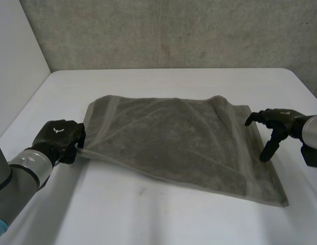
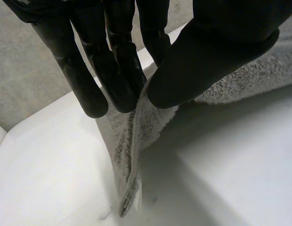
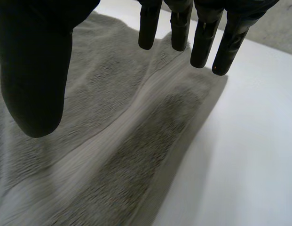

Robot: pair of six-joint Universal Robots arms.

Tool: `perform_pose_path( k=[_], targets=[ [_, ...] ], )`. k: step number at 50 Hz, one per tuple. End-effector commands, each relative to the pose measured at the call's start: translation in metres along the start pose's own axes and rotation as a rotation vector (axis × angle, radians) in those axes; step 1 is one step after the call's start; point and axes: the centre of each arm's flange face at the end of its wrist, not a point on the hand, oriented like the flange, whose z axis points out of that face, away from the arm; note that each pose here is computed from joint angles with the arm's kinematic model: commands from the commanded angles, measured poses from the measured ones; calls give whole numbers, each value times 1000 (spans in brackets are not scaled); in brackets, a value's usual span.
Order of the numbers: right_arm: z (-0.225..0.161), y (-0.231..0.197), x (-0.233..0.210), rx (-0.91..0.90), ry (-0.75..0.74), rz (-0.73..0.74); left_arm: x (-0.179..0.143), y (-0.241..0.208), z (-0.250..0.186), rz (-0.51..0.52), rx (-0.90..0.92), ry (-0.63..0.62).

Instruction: Fold the towel.

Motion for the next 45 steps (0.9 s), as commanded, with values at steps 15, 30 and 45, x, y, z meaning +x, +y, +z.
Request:
perform_pose_path(
  k=[15,30,45],
  targets=[
    [-45,67,-45,38,-11,-40,-15,-21,23,-30,59,-32],
    [-45,107,-57,-2,-23,-181,-14,-16,27,-140,40,-22],
    [-26,120,-51,58,15,-205,-13,-13,30,-144,34,-20]
  ],
)
